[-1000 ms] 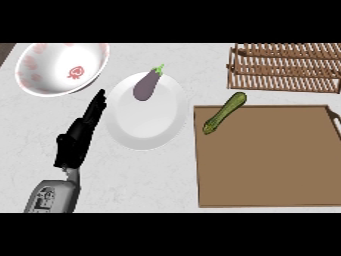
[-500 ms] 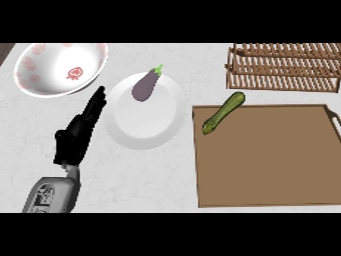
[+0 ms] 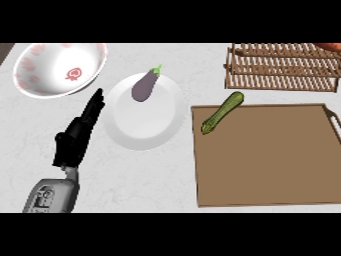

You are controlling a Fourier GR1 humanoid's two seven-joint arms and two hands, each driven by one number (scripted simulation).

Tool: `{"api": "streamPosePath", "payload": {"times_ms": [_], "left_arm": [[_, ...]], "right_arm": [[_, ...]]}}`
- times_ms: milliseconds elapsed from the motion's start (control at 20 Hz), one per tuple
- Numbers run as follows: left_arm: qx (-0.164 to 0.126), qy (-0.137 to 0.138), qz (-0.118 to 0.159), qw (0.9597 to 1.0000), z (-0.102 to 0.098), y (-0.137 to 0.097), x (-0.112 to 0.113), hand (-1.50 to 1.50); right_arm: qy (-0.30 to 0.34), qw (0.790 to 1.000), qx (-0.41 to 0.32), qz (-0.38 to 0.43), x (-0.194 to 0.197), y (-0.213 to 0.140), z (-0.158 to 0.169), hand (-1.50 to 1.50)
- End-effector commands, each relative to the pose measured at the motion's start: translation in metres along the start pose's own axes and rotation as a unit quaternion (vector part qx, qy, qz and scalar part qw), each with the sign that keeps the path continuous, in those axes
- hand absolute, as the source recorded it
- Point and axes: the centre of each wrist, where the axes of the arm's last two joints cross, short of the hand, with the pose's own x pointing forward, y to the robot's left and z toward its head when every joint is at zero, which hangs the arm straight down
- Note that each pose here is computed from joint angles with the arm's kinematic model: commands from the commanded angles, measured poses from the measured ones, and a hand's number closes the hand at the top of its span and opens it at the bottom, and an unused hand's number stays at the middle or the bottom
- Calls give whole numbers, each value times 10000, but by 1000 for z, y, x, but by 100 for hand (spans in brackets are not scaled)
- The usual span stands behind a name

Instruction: Pick the sweet potato from the tray and place it in the tiered shelf

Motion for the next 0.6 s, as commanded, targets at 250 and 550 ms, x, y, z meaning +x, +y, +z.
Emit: {"api": "streamPosePath", "payload": {"times_ms": [250,550], "left_arm": [[-23,-49,76,10000,-2,-6,8,0],[57,41,-1,10000,16,-7,-14,0]], "right_arm": [[200,9902,-494,-1288,42,-50,-20,-150],[669,9761,-1246,-1648,34,-119,-47,-150]]}}
